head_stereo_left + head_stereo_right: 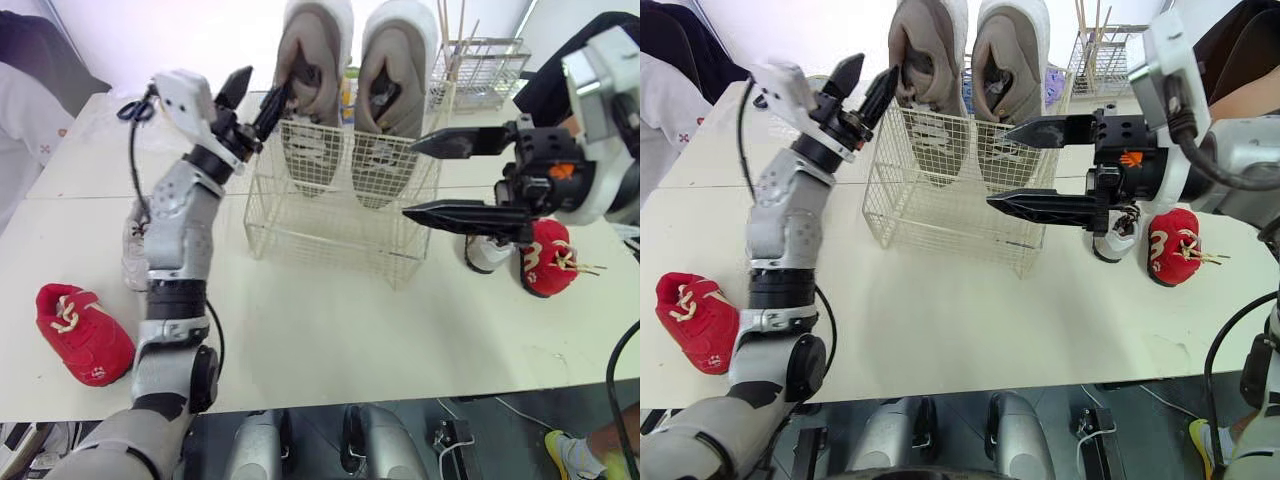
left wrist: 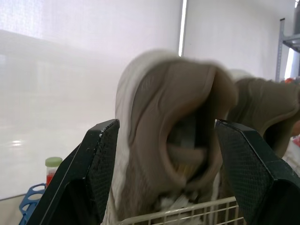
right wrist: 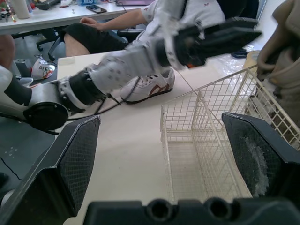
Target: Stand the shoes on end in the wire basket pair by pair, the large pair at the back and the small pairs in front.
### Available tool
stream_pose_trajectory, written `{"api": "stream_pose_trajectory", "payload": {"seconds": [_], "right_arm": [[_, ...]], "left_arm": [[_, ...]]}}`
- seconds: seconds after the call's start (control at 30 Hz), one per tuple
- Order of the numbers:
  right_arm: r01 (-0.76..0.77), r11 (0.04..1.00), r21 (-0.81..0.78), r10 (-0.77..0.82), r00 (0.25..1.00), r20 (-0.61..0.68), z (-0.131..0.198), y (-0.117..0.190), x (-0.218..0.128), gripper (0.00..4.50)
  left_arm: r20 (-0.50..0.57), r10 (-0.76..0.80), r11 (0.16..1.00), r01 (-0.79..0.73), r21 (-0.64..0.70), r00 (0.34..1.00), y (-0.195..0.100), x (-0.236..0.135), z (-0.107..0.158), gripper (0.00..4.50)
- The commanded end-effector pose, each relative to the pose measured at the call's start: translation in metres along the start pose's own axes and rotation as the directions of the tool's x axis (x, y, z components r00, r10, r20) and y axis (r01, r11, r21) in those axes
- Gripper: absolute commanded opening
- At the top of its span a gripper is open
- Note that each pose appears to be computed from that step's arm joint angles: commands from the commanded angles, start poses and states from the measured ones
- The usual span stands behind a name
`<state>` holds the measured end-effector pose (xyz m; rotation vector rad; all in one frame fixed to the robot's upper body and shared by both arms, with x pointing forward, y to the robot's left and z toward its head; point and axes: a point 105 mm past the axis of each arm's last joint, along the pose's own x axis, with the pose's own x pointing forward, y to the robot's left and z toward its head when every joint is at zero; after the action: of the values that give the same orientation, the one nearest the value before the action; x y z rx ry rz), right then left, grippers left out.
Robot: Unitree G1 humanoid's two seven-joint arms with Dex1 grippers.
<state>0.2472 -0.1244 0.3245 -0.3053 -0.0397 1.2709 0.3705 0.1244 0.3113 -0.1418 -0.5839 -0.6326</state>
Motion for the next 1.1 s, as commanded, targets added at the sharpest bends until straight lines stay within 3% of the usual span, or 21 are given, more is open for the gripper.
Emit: {"api": "stream_pose_trajectory", "payload": {"seconds": [0.03,0.1,0.23,0.37,0.5,0.6,0.73,0.8,0.87,0.97,1.03,1.1], "right_arm": [[0.006,1.000,-0.029,-0.005,1.000,0.015,0.003,-0.002,-0.001,4.50],[0.014,1.000,-0.022,-0.014,1.000,0.014,0.003,-0.004,-0.004,4.50],[0.087,0.996,0.012,-0.087,0.996,-0.004,0.000,-0.016,-0.017,4.50],[0.079,0.996,0.047,-0.080,0.996,0.030,0.010,-0.013,-0.025,4.50],[0.066,0.987,0.144,-0.057,0.996,-0.062,-0.002,-0.004,-0.038,4.50],[0.205,0.953,0.225,-0.186,0.977,-0.104,-0.018,-0.026,-0.061,4.50],[0.467,0.849,0.246,-0.454,0.884,-0.110,-0.040,-0.063,-0.097,4.50],[0.562,0.793,0.237,-0.559,0.825,-0.085,-0.044,-0.074,-0.114,4.50],[0.615,0.754,0.230,-0.611,0.785,-0.097,-0.057,-0.071,-0.125,4.50],[0.751,0.625,0.213,-0.742,0.656,-0.136,-0.085,-0.071,-0.145,4.50],[0.802,0.558,0.212,-0.788,0.592,-0.167,-0.105,-0.061,-0.147,4.50],[0.877,0.435,0.201,-0.857,0.473,-0.207,-0.134,-0.042,-0.141,4.50]], "left_arm": [[-0.007,-0.013,0.999,0.013,-0.034,1.000,-0.004,-0.009,0.017,3.36],[-0.018,0.009,0.996,-0.010,-0.086,1.000,0.002,-0.020,0.024,3.36],[-0.090,0.063,0.991,-0.072,-0.110,0.994,0.019,-0.051,0.029,4.42],[-0.209,0.043,0.983,-0.078,-0.164,0.977,0.016,-0.082,0.018,4.42],[-0.357,-0.101,0.978,0.028,-0.204,0.929,-0.018,-0.117,0.010,4.42],[-0.475,-0.193,0.960,0.064,-0.273,0.858,-0.045,-0.134,-0.002,4.42],[-0.533,-0.346,0.916,0.155,-0.369,0.772,-0.089,-0.149,-0.011,4.42],[-0.479,-0.451,0.860,0.224,-0.459,0.753,-0.115,-0.148,-0.011,4.42],[-0.376,-0.549,0.772,0.281,-0.569,0.746,-0.139,-0.147,-0.006,4.42],[-0.318,-0.643,0.676,0.323,-0.662,0.697,-0.169,-0.150,-0.008,4.42],[-0.321,-0.646,0.685,0.340,-0.645,0.693,-0.178,-0.150,-0.011,4.42],[-0.352,-0.672,0.679,0.353,-0.644,0.651,-0.185,-0.157,-0.018,4.42]]}}
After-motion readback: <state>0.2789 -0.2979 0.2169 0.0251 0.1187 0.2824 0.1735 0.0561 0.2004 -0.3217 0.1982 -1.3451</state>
